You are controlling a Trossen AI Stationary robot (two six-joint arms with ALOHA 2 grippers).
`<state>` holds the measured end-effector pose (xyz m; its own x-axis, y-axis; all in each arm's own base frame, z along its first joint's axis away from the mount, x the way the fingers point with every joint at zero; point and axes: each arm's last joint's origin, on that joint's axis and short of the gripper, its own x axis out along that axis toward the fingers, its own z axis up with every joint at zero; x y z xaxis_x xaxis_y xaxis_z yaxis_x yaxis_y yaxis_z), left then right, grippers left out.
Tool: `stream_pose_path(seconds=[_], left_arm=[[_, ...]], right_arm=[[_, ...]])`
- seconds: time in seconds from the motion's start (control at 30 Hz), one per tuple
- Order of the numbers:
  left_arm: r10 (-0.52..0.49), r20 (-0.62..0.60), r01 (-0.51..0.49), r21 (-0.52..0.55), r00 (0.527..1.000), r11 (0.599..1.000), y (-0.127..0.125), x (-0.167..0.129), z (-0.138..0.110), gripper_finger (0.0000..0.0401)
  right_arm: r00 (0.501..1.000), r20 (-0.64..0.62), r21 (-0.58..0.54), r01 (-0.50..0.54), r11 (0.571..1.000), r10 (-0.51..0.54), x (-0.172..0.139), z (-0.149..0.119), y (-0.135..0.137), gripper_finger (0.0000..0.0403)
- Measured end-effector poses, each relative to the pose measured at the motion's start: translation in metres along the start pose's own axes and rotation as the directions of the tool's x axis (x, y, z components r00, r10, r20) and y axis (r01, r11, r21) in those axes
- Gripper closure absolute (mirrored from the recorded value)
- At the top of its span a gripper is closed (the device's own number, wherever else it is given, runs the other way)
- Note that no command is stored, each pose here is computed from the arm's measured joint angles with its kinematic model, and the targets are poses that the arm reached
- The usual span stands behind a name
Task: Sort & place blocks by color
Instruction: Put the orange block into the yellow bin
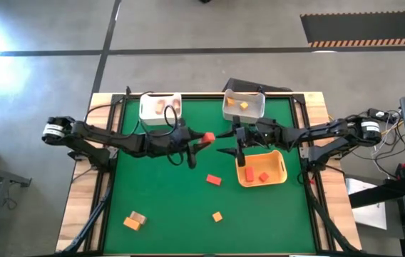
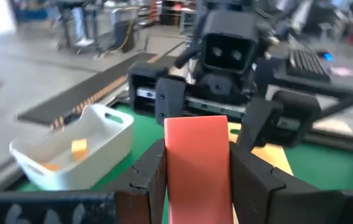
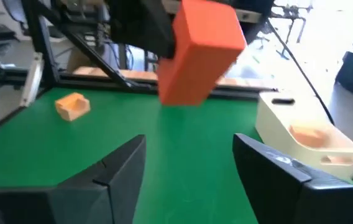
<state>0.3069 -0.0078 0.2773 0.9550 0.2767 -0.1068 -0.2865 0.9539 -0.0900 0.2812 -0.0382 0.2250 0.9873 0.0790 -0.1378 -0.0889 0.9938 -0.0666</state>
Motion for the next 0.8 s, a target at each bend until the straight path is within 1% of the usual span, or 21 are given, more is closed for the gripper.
stream_pose_path(seconds=[0.1,0.2,0.4,0.47,0.63,0.8], left_arm=[[-0.068,-0.007,0.068,0.099,0.998,0.993,-0.001,0.000,0.000,0.0285],[-0.145,-0.005,0.144,0.161,0.989,0.976,-0.002,0.000,0.002,0.0285],[-0.300,0.040,0.279,0.265,0.953,0.923,-0.004,-0.003,0.009,0.0285],[-0.316,0.040,0.292,0.284,0.948,0.913,-0.004,-0.003,0.009,0.0285],[-0.328,0.041,0.301,0.305,0.944,0.904,-0.004,-0.004,0.006,0.0285],[-0.353,0.106,0.307,0.307,0.930,0.901,-0.002,-0.008,-0.001,0.0285]], right_arm=[[1.000,0.006,0.049,-0.008,0.999,0.008,0.000,0.002,0.002,0.0155],[1.000,-0.006,0.119,-0.018,0.993,0.019,-0.001,-0.001,0.006,0.0150],[0.998,-0.001,0.180,-0.064,0.981,0.066,-0.001,-0.005,0.020,0.0161],[0.998,0.015,0.190,-0.064,0.980,0.063,-0.001,-0.005,0.026,0.0167],[1.000,0.019,0.175,-0.011,0.985,0.008,-0.002,-0.009,0.038,0.0174],[1.000,0.010,0.160,-0.002,0.987,0.000,-0.003,-0.012,0.043,0.0173]])
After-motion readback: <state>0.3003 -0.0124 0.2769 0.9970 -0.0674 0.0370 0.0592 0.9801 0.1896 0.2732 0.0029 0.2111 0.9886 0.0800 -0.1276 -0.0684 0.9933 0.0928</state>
